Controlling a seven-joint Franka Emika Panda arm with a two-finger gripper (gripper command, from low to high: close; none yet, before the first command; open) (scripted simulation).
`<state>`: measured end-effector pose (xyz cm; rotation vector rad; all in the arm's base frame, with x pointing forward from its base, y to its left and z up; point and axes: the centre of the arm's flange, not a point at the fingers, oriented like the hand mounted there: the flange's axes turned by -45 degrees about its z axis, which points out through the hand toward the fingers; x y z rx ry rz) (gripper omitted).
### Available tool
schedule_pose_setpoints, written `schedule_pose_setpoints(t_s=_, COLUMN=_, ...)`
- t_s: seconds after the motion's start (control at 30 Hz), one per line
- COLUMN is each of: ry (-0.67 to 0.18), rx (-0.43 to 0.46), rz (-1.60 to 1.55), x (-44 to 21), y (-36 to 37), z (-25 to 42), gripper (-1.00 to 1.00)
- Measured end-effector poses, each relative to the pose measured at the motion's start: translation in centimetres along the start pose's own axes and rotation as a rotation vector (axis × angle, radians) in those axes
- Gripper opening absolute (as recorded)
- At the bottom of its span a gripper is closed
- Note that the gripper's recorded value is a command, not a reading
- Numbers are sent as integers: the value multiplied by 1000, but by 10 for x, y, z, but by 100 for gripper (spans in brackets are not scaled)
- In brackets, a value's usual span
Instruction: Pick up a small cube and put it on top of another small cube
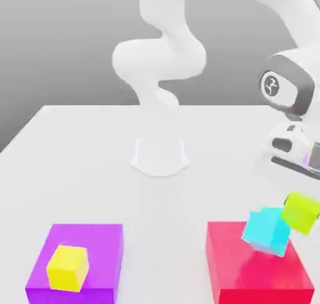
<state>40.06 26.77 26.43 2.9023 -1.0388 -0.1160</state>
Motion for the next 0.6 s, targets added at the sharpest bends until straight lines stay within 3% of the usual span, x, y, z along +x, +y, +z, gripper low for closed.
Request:
schedule_pose_setpoints(t_s=0.27, ry=39, rx=73, rz=165, x=-67, y=52, z=16, gripper=-100)
schedule_pose_setpoints(t_s=0.47, ry=44, rx=86, rz=201, x=-67, y=56, z=72, gripper=-100)
schedule_pose_setpoints(t_s=0.5, ry=44, rx=86, rz=201, x=-67, y=56, z=80, gripper=100)
schedule_pose_setpoints(t_s=0.6, ry=44, rx=86, rz=201, x=-67, y=56, z=80, gripper=100)
